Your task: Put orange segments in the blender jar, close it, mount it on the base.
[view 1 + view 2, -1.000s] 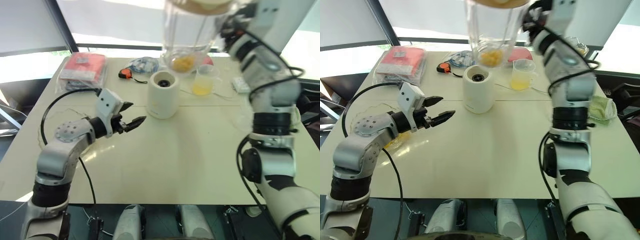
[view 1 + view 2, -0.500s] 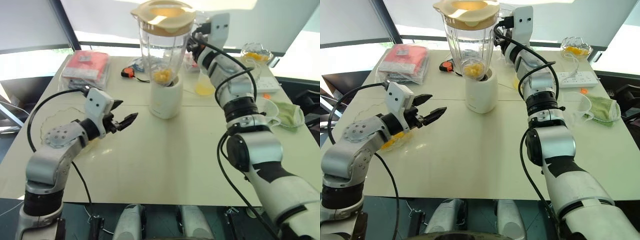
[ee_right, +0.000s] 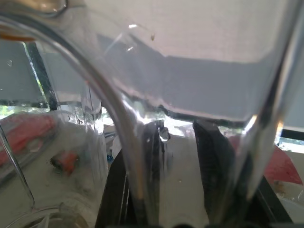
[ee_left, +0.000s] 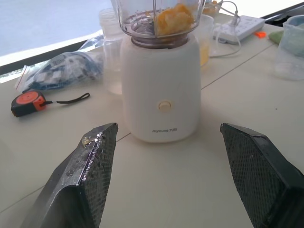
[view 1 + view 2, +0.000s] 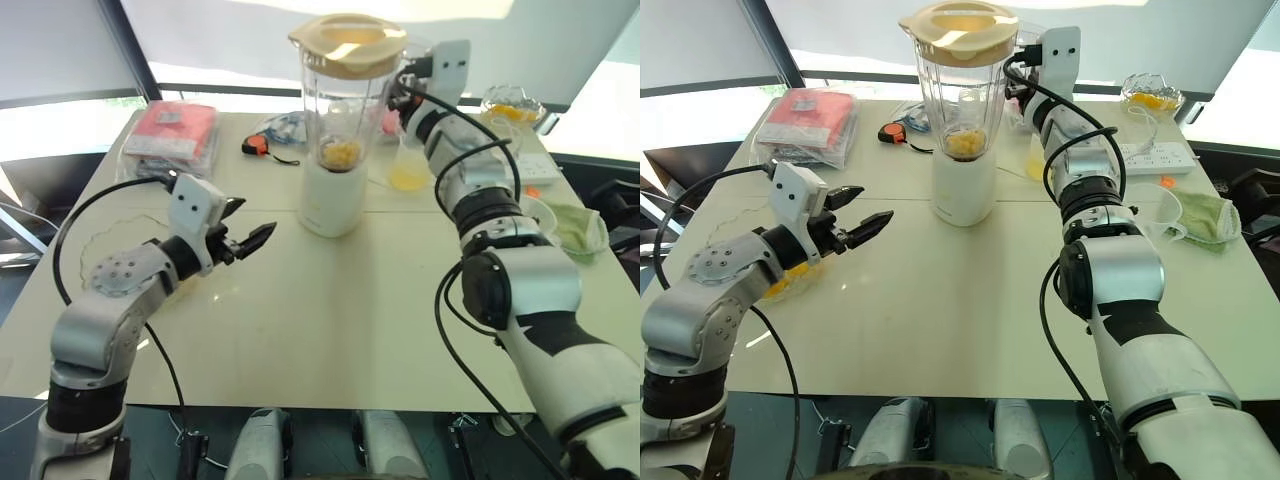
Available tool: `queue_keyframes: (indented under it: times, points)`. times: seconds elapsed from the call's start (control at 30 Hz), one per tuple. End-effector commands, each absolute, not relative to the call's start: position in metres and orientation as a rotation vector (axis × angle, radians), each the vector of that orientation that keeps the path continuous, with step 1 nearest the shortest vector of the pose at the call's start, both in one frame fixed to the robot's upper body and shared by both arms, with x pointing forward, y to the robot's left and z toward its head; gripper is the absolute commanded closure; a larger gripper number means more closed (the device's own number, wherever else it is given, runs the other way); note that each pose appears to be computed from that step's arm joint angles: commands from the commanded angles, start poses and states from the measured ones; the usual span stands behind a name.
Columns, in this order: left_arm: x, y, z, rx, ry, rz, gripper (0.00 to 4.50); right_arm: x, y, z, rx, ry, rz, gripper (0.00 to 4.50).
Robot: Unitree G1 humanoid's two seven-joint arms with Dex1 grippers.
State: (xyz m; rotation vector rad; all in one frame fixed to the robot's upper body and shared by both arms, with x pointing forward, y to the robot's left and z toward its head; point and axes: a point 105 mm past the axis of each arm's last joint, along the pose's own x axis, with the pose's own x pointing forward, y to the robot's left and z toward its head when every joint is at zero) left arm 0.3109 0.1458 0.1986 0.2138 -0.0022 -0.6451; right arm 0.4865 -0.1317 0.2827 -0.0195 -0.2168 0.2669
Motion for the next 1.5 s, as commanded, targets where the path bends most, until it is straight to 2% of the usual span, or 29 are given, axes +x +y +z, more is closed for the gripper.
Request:
queue_keyframes:
  times: [0.03,0.27,0.47,0.6,0.87,1.4,1.5]
  points:
    - [0.307,0.142,0.21,0.238,-0.051,-0.655,0.93,0.481,-0.131,0.322,-0.012,-0.328,0.27,3.51]
    - [0.305,0.14,0.205,0.241,-0.041,-0.661,0.93,0.484,-0.12,0.303,0.027,-0.259,0.321,3.51]
    - [0.307,0.141,0.203,0.24,-0.036,-0.653,0.93,0.487,-0.116,0.28,0.058,-0.196,0.289,3.51]
    - [0.309,0.142,0.203,0.237,-0.036,-0.649,0.93,0.485,-0.106,0.272,0.004,-0.193,0.303,3.51]
    - [0.311,0.14,0.201,0.234,-0.032,-0.65,0.93,0.483,-0.093,0.269,-0.113,-0.195,0.335,3.51]
    - [0.312,0.138,0.198,0.225,-0.038,-0.639,0.93,0.486,-0.096,0.26,-0.139,-0.128,0.328,3.51]
    - [0.313,0.14,0.197,0.206,-0.033,-0.633,0.9,0.486,-0.099,0.258,-0.167,-0.134,0.297,2.27]
